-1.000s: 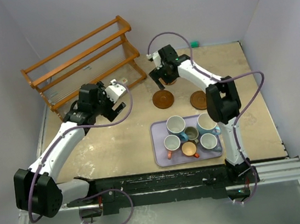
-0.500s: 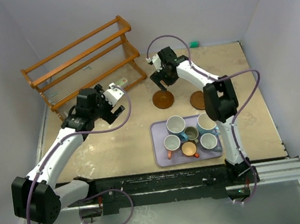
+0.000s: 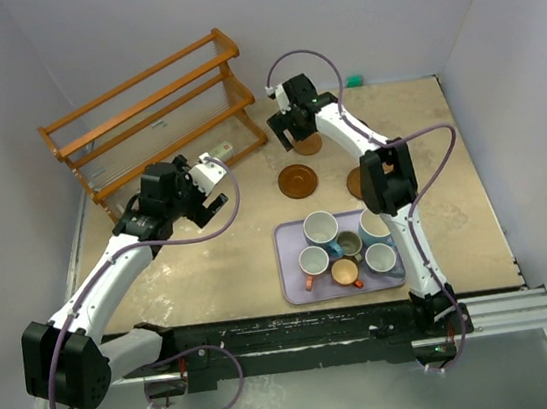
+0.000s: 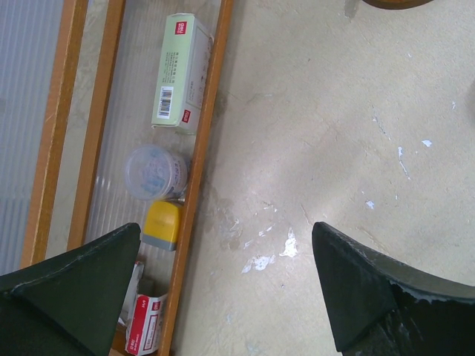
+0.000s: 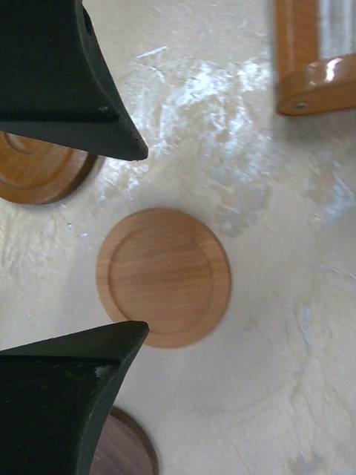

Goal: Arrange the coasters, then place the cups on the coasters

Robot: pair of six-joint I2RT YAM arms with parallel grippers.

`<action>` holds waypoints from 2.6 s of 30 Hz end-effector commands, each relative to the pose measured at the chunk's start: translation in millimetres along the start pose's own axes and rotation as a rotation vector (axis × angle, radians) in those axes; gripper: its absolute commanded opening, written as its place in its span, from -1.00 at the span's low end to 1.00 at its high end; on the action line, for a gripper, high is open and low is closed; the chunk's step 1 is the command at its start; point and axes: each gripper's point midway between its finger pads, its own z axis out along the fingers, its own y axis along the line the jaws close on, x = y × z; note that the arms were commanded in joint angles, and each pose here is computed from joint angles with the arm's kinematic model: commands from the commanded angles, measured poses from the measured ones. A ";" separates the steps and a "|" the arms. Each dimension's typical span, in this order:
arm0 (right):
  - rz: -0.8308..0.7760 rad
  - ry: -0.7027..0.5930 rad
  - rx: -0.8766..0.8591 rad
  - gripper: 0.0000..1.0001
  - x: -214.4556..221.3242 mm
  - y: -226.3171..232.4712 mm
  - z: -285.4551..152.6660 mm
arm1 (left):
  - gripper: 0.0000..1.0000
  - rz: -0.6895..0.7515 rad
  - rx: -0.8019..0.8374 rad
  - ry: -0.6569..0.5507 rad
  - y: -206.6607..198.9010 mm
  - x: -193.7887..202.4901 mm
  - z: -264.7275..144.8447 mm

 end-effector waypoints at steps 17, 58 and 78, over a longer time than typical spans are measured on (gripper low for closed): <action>0.133 -0.033 0.122 0.77 -19.5 -33.2 25.3 | 0.87 0.025 -0.041 -0.051 9.8 -11.2 -6.9; -0.019 0.269 -0.077 0.67 132.2 -65.1 -116.7 | 0.86 0.037 -0.017 -0.057 5.2 -10.8 -8.7; -0.042 0.396 -0.142 0.40 180.1 -27.1 -76.6 | 0.86 0.045 -0.009 -0.058 3.7 -10.7 -8.9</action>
